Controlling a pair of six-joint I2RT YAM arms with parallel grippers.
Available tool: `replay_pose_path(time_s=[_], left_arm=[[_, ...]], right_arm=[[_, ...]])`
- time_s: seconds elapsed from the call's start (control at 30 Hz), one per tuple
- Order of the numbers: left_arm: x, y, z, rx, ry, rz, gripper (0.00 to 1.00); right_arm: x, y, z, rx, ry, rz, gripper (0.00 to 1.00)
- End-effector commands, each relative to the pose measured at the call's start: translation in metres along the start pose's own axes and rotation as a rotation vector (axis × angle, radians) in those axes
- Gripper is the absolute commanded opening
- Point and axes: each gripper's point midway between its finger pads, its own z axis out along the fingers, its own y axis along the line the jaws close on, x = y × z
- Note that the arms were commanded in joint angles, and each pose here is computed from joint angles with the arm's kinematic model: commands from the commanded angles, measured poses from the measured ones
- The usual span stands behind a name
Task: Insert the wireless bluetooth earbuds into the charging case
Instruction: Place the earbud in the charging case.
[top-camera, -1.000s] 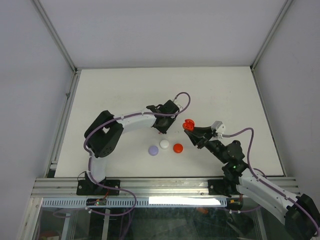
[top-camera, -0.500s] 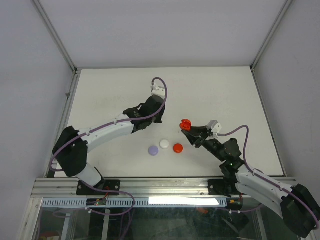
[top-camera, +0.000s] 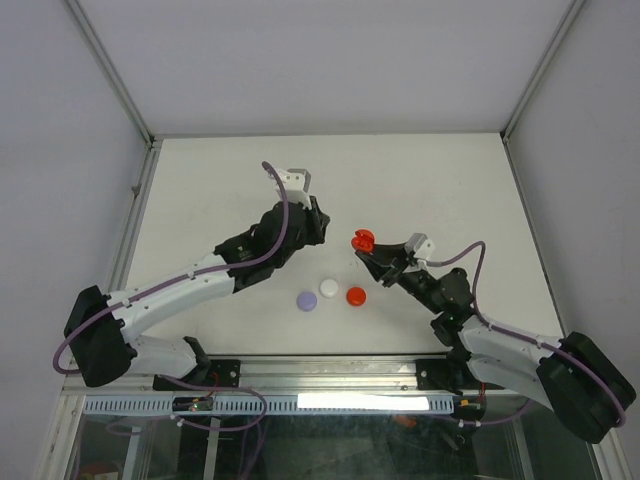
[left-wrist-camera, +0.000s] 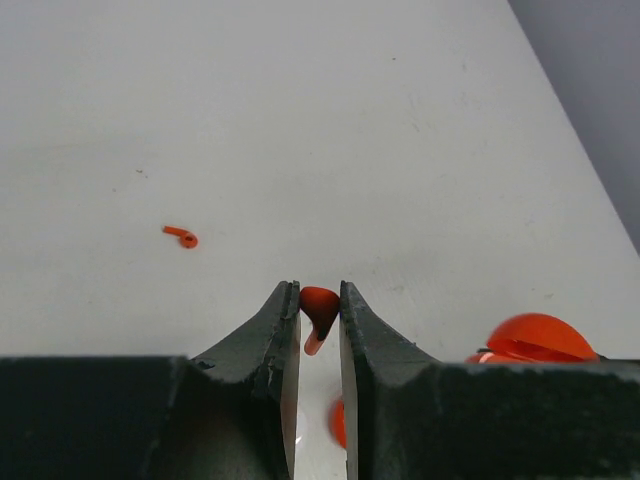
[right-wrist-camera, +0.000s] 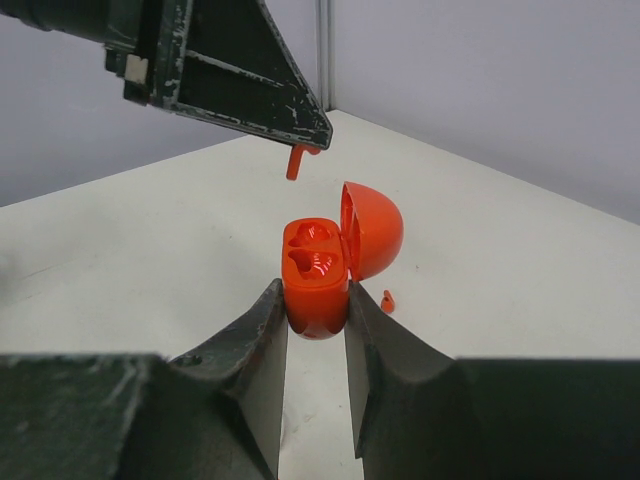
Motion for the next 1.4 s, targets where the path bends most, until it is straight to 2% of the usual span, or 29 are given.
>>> replay_pose_path(time_s=[0.0,0.23,0.47,0.87,1.37], left_arm=[[-0.042,-0.031,-0.024,0.106,-0.181,-0.14,0.01],[-0.053,-0.054,-0.046,0.191,-0.256,-0.206,0.01],[-0.045,-0.072,-0.053,0.245,-0.271,-0.246,0.0],[-0.032,-0.089,-0.049,0.298,-0.271,-0.269,0.0],[-0.014,-0.092,-0.045,0.289,-0.241,-0.252,0.0]], right_arm=[[-0.05,-0.002,0.016,-0.005,-0.177,-0.062,0.0],[-0.045,0.0,0.021,-0.024,-0.197,-0.073,0.0],[-0.046,0.001,0.024,-0.037,-0.204,-0.078,0.0],[-0.05,0.004,0.024,-0.055,-0.211,-0.075,0.0],[-0.055,0.004,0.022,-0.046,-0.225,-0.078,0.0]])
